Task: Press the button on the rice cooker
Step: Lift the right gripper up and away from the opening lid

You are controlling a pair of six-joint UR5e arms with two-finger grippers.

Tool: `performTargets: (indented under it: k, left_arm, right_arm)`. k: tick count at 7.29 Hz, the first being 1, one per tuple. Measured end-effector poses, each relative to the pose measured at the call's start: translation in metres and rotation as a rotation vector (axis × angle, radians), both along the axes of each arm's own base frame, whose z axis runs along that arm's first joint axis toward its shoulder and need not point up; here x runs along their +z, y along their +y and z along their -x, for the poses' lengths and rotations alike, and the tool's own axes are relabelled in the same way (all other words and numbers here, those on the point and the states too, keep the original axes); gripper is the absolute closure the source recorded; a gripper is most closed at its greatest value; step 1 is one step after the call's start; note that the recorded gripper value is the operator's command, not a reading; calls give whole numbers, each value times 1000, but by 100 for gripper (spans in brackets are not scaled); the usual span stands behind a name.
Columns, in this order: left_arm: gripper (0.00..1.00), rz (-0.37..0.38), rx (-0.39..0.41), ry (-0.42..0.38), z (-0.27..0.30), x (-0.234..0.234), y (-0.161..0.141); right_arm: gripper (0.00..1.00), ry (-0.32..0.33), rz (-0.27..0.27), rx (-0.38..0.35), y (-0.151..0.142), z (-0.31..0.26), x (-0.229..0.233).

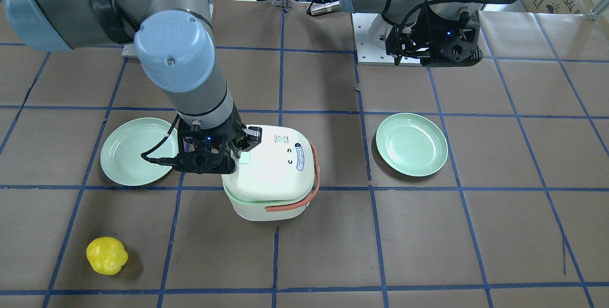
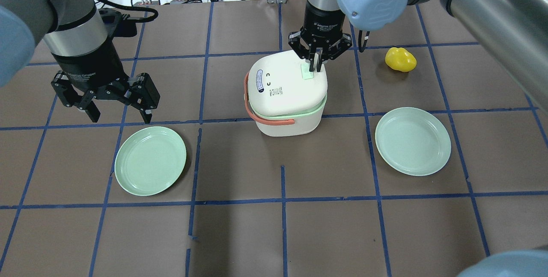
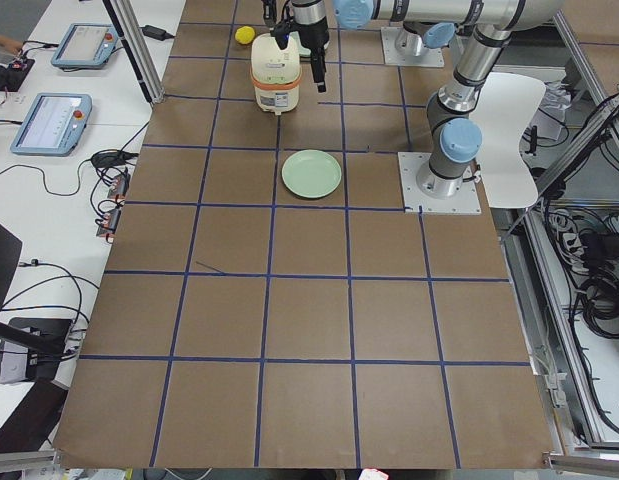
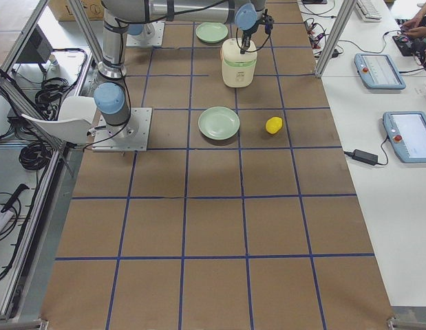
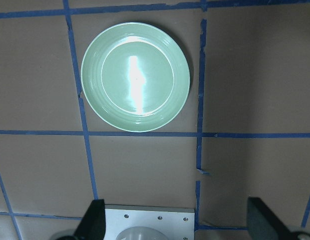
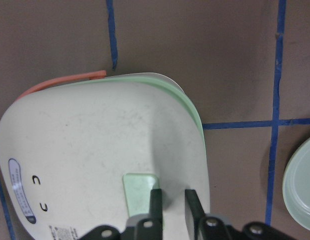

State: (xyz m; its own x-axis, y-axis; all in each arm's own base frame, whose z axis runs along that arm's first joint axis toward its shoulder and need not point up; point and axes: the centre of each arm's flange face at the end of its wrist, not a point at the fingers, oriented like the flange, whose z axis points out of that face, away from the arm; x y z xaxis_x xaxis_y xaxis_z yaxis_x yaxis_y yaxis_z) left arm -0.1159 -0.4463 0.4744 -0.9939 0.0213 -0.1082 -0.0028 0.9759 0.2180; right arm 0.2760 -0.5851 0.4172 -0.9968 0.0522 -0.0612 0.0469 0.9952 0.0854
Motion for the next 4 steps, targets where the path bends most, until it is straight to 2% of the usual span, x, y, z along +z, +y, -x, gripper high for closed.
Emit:
performTargets:
  k: [2, 4]
  left_arm:
    - [0, 0, 0, 1, 0, 0, 0]
    - [0, 0, 0, 0, 0, 0, 0]
  right_arm:
    - [0, -6, 44, 1, 5, 8, 49]
    - [0, -3, 46, 39, 19, 31, 68]
